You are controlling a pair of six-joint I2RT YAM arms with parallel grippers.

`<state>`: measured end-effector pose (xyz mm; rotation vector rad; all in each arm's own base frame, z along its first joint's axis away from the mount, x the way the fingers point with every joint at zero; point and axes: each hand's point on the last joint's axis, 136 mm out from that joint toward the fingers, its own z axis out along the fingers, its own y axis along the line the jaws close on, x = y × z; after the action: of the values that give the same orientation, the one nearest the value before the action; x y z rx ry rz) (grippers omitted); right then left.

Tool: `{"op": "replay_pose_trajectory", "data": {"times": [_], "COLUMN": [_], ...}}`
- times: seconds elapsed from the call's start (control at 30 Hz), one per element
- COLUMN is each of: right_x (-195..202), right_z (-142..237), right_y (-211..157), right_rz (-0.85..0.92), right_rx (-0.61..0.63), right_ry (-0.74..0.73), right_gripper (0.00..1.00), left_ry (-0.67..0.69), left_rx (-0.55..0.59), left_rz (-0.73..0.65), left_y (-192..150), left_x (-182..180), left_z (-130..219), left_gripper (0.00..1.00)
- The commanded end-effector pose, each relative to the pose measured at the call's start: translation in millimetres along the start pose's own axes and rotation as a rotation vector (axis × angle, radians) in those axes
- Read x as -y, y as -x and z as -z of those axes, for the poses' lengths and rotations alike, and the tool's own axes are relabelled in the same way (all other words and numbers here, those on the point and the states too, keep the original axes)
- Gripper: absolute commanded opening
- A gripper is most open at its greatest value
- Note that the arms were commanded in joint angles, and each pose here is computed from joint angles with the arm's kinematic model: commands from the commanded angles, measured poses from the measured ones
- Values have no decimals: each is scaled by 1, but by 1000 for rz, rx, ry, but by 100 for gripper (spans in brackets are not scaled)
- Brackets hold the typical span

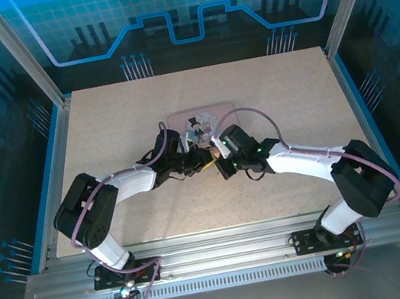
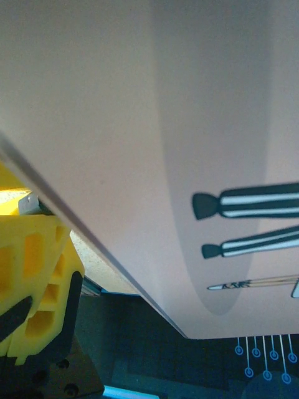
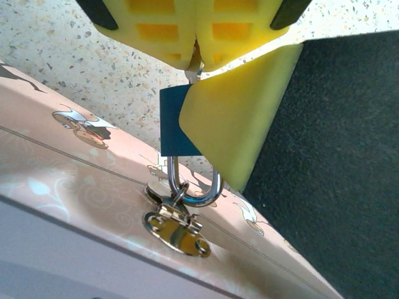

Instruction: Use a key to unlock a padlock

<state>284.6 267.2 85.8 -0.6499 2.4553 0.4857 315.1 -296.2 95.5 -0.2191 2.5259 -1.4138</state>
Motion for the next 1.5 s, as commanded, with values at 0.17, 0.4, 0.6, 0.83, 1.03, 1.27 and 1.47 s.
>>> {"op": "replay_pose_trajectory", "data": {"times": [0.17, 0.4, 0.6, 0.83, 1.03, 1.27, 1.47], "right_x": [-3, 1, 1, 1, 2, 1, -8], "right_z": [-16, -35, -37, -36, -40, -33, -29], "right_y": [1, -15, -17, -21, -26, -13, -2], "right_rz": [67, 107, 129, 224, 285, 279, 299], "right_rx": [-18, -68, -64, -107, -171, -91, -54], "right_ry": [8, 9, 17, 20, 21, -7, -17], "right_gripper": [0, 0, 0, 0, 0, 0, 0], "left_ry": [-75, -23, -28, 1, 28, 10, -5], "left_rx": [-33, 5, 61, 128, 161, 147, 93], "left_rz": [-38, 13, 66, 54, 63, 63, 52], "left_y": [-12, -12, -9, -1, 7, 11, 6], "left_x": [10, -21, -39, -43, -50, -46, -35], "left_z": [2, 0, 12, 34, 45, 38, 18], "left_gripper": [23, 41, 47, 54, 56, 55, 56]}}
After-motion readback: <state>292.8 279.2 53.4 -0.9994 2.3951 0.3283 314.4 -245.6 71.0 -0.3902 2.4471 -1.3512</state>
